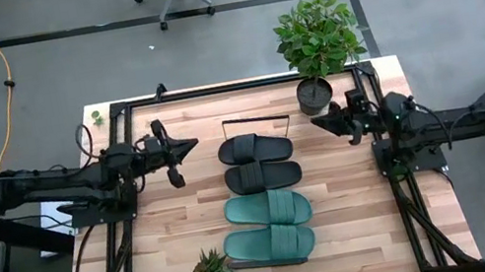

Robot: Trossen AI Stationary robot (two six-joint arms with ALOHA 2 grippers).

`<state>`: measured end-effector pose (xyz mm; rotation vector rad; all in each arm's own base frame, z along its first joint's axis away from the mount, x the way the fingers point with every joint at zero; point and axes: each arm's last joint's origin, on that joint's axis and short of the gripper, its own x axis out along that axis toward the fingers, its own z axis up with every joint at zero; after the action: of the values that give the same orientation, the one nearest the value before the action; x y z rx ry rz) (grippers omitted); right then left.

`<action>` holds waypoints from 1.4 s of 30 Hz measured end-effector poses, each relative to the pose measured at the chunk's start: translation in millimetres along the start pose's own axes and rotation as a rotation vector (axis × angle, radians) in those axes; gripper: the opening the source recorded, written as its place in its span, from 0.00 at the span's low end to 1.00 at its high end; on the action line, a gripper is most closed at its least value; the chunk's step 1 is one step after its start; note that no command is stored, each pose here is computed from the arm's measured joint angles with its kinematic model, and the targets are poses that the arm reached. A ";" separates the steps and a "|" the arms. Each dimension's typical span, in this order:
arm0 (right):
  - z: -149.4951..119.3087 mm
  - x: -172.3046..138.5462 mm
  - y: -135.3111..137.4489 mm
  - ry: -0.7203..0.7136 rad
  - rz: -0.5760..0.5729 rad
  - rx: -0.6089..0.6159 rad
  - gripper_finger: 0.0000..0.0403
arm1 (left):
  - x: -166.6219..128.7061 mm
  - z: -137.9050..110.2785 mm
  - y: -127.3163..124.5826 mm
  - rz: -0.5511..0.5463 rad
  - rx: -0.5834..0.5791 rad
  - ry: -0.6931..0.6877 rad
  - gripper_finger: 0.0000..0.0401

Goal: Pick and place slides into the shelf
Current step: Return to Home Position

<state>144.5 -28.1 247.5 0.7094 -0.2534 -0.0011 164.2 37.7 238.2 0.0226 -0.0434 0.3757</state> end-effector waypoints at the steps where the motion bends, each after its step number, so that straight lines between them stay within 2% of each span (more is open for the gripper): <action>1: -3.1 -2.6 -2.4 -0.006 0.006 0.016 0.00 | -2.0 -3.1 -0.8 0.001 -0.005 0.004 0.00; 11: -22.5 -22.6 -18.6 -0.050 0.001 0.066 0.00 | -27.8 -30.9 0.9 0.007 -0.107 -0.005 0.00; 16: -24.9 -30.1 -19.4 -0.124 0.038 0.087 0.00 | -37.7 -31.9 3.3 0.015 -0.145 -0.052 0.00; 24: -36.7 -29.3 -7.9 -0.088 0.060 0.120 0.00 | -41.8 -35.4 4.1 0.017 -0.161 -0.009 0.00; 32: -49.9 -30.2 -2.5 -0.055 -0.012 0.093 0.00 | -43.0 -37.0 -0.8 0.014 -0.155 0.009 0.00; 38: -49.8 -30.2 -2.8 -0.063 -0.020 0.123 0.00 | -45.6 -37.8 -9.5 -0.007 -0.136 0.021 0.00; 42: -49.6 -30.3 -3.2 -0.073 -0.032 0.134 0.00 | -50.8 -48.0 -15.8 -0.002 -0.145 0.004 0.00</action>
<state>126.9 4.1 202.3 0.8475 -0.3138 -0.0403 124.7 5.8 187.6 -0.1209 -0.0663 0.3698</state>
